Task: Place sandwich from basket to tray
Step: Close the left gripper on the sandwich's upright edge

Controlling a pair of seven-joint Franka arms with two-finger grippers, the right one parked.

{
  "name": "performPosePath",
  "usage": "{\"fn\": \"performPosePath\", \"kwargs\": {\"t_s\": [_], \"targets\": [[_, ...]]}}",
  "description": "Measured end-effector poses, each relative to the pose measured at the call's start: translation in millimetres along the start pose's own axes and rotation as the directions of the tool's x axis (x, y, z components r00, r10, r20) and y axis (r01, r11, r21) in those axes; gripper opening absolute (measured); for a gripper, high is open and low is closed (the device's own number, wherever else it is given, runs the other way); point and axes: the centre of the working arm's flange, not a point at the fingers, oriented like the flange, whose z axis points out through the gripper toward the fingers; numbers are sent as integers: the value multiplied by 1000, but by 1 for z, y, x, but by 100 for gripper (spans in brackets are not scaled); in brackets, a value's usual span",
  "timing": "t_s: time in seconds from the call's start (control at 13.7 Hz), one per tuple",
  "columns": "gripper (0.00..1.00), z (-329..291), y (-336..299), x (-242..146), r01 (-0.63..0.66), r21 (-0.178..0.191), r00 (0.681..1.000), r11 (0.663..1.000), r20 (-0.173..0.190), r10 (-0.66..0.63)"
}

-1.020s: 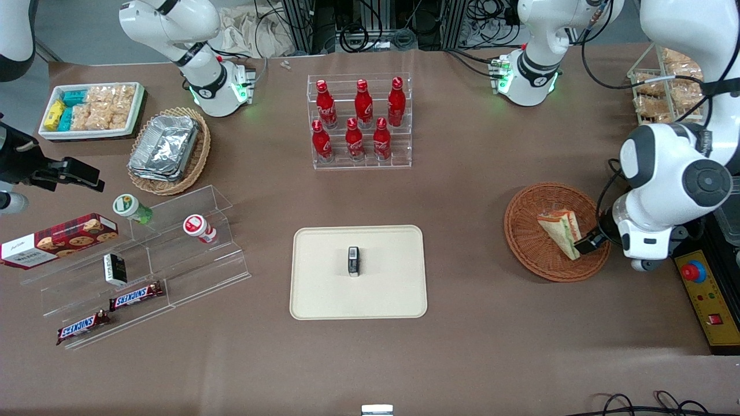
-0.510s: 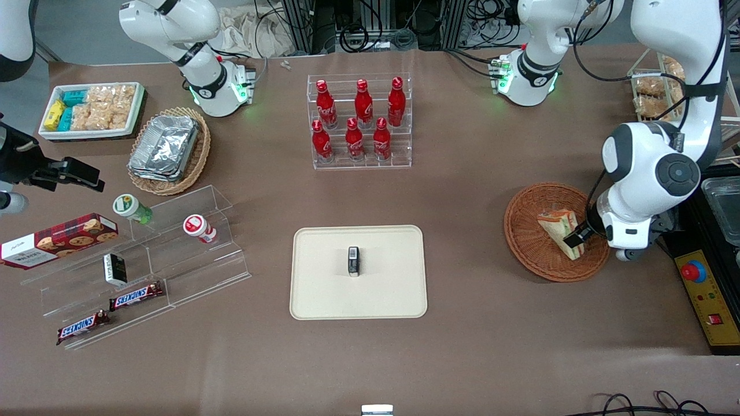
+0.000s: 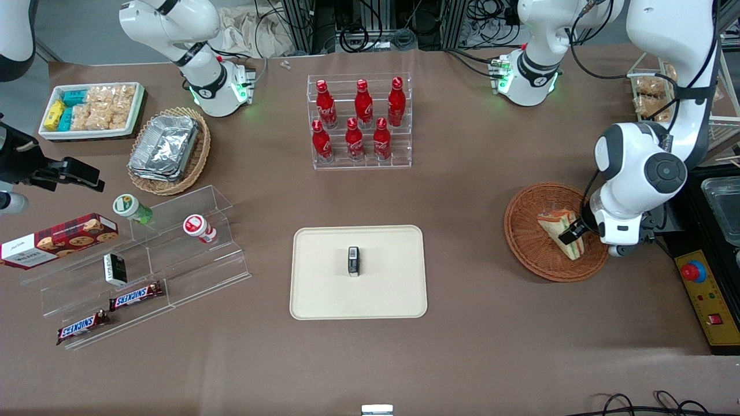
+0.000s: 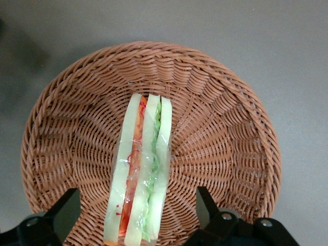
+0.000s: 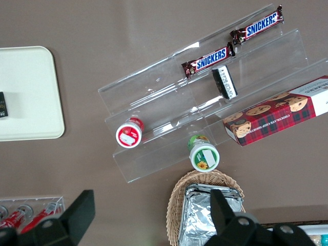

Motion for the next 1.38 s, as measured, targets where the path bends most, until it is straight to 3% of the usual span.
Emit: {"fn": "performPosePath", "kwargs": {"t_s": [1.17,1.31,1.38], "targets": [[100,39,-14,-18,-3,-43,999,999,-47,1],[94,39,-14,-18,-3,-44,999,999,-48,1],[82,39,-14,-18,-4,-44,999,999,-48,1]]}}
